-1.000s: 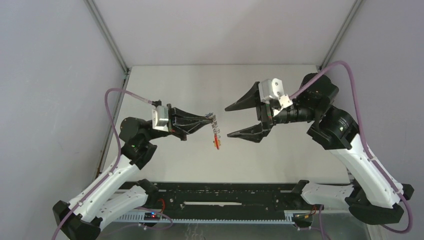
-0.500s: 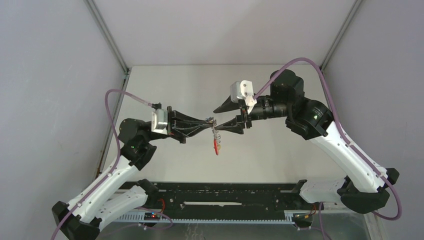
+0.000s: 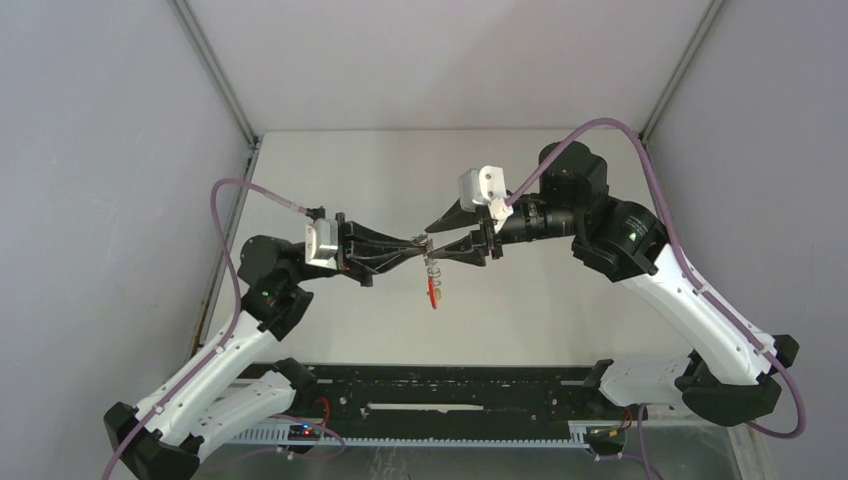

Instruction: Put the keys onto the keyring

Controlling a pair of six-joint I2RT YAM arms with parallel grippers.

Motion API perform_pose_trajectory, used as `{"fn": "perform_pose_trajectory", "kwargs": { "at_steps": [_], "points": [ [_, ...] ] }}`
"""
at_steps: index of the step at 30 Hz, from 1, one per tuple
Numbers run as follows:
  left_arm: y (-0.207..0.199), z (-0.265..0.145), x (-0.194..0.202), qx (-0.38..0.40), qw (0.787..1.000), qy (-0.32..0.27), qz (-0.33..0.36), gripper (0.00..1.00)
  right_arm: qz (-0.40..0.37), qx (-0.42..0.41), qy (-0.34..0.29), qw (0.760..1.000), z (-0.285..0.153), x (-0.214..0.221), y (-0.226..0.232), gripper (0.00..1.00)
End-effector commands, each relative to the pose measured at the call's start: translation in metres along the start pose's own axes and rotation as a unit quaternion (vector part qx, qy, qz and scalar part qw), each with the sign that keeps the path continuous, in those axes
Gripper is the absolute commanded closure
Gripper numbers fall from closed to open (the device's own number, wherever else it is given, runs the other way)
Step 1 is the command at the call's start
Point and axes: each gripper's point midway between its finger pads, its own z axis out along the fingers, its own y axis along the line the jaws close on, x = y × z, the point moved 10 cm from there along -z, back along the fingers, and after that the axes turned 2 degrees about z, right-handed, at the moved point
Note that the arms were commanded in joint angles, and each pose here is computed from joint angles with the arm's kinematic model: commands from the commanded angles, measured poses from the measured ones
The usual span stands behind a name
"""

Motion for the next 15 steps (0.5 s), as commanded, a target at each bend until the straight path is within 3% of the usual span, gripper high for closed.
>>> {"fn": "perform_pose_trajectory", "kwargs": {
  "at_steps": [1,6,15],
  "points": [
    [0.0023,0.0026,-0.0105,-0.005,0.999,-0.012,0.031,1.0,-0.03,0.008,-0.014,0.999,-0.0059,-0.0174,0.0006,0.55],
    [0.0028,0.002,-0.009,-0.005,0.999,-0.007,0.033,1.0,-0.026,0.0,0.005,1.0,-0.002,-0.0156,-0.0013,0.6],
    [0.0028,0.0012,-0.0107,-0.004,0.999,-0.006,0.037,1.0,-0.027,-0.013,0.038,0.999,0.0011,-0.0117,0.0002,0.59]
  ]
}}
